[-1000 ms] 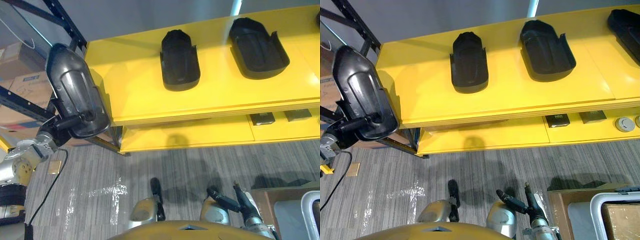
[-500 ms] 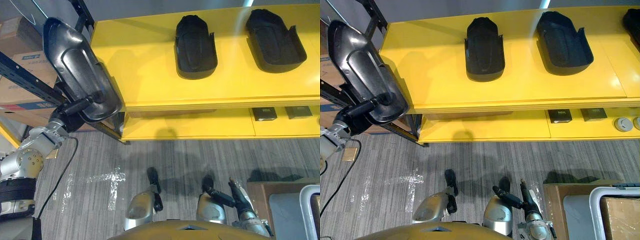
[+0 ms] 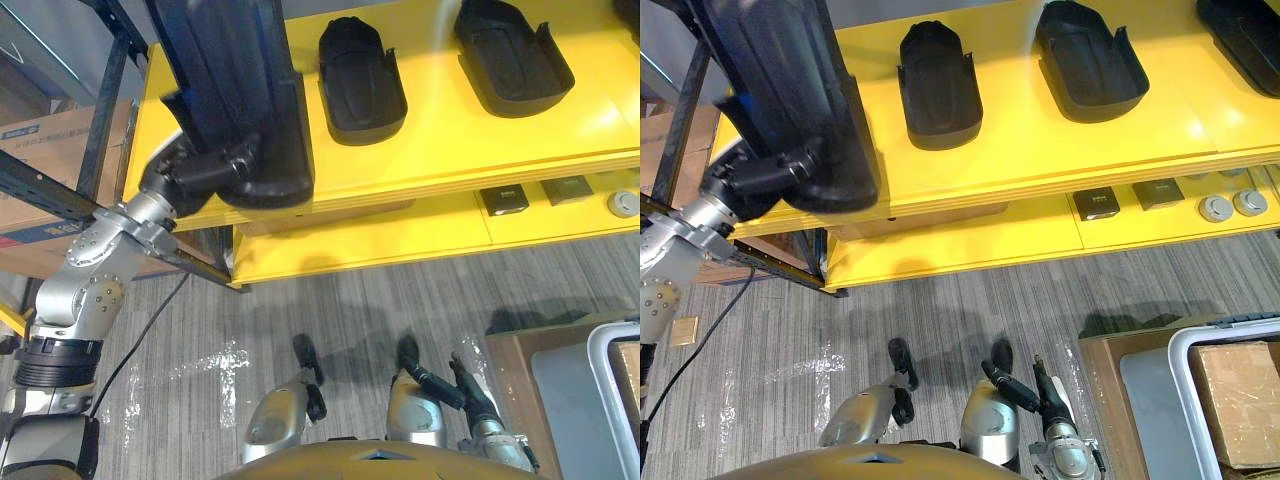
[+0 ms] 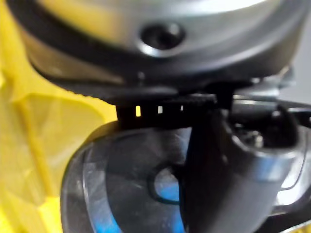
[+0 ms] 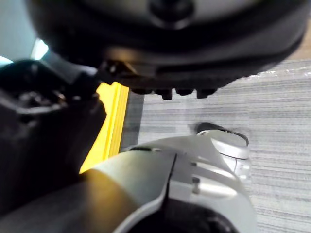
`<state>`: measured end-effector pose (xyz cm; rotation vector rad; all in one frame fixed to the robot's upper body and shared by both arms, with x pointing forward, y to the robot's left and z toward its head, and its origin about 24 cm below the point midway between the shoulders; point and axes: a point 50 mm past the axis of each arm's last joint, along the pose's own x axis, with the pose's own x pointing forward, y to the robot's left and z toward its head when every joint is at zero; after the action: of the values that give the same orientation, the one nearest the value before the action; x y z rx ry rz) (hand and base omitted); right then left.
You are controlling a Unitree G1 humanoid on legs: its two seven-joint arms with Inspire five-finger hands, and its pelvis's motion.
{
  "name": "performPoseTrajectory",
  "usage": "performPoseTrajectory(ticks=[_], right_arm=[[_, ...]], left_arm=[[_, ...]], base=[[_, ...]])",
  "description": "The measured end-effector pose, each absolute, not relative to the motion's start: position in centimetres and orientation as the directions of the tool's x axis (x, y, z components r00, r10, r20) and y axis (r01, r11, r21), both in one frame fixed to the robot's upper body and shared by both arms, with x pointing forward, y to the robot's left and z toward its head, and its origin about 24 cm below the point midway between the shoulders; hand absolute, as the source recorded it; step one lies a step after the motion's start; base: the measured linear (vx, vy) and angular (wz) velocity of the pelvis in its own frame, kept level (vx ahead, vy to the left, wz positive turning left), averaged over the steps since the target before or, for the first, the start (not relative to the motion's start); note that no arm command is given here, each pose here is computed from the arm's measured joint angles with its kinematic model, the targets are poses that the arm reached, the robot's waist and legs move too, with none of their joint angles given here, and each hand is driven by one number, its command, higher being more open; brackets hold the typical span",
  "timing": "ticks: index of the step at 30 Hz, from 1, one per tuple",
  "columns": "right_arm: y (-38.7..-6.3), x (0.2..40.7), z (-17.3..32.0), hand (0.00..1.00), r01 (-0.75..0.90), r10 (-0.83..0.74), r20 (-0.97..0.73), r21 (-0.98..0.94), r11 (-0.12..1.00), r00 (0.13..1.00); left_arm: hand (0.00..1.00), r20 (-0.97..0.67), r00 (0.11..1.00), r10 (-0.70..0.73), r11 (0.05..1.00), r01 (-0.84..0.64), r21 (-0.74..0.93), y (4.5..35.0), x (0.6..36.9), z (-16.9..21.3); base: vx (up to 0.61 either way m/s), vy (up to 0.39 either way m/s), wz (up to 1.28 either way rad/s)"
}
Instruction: Walk over and take three plastic housings, then place them on the shelf
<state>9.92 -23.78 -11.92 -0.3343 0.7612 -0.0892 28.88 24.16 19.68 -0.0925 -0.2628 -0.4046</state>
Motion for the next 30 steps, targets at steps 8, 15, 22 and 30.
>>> performPoseTrajectory(ticks=[8, 15, 22, 30], right_arm=[[-24.2, 9.8, -11.8, 1.00, -0.005, -0.238, -0.648, -0.350, 0.937, 0.723], [-24.3, 9.6, -11.9, 1.00, 0.006, -0.252, -0.654, -0.354, 0.935, 0.713], [-24.4, 9.9, -11.7, 1.00, 0.017, -0.259, -0.653, -0.352, 0.936, 0.712], [-24.1, 10.6, -11.6, 1.00, 0.023, -0.247, -0.650, -0.333, 0.943, 0.719]], left_arm=[[0.00, 0.572, 0.817, -0.065, 0.995, 0.095, -0.023, 26.8, 27.7, 24.1], [0.00, 0.364, 0.930, 0.059, 0.997, -0.035, -0.073, 29.0, 29.2, 21.0], [0.00, 0.087, 0.989, 0.116, 0.978, -0.098, -0.185, 31.2, 30.8, 16.6], [0.00, 0.047, 0.999, 0.021, 0.975, -0.010, -0.224, 30.9, 31.6, 17.4]], base=[[0.11, -0.057, -0.04], [0.03, -0.003, 0.04], [0.01, -0.005, 0.00], [0.02, -0.008, 0.00]])
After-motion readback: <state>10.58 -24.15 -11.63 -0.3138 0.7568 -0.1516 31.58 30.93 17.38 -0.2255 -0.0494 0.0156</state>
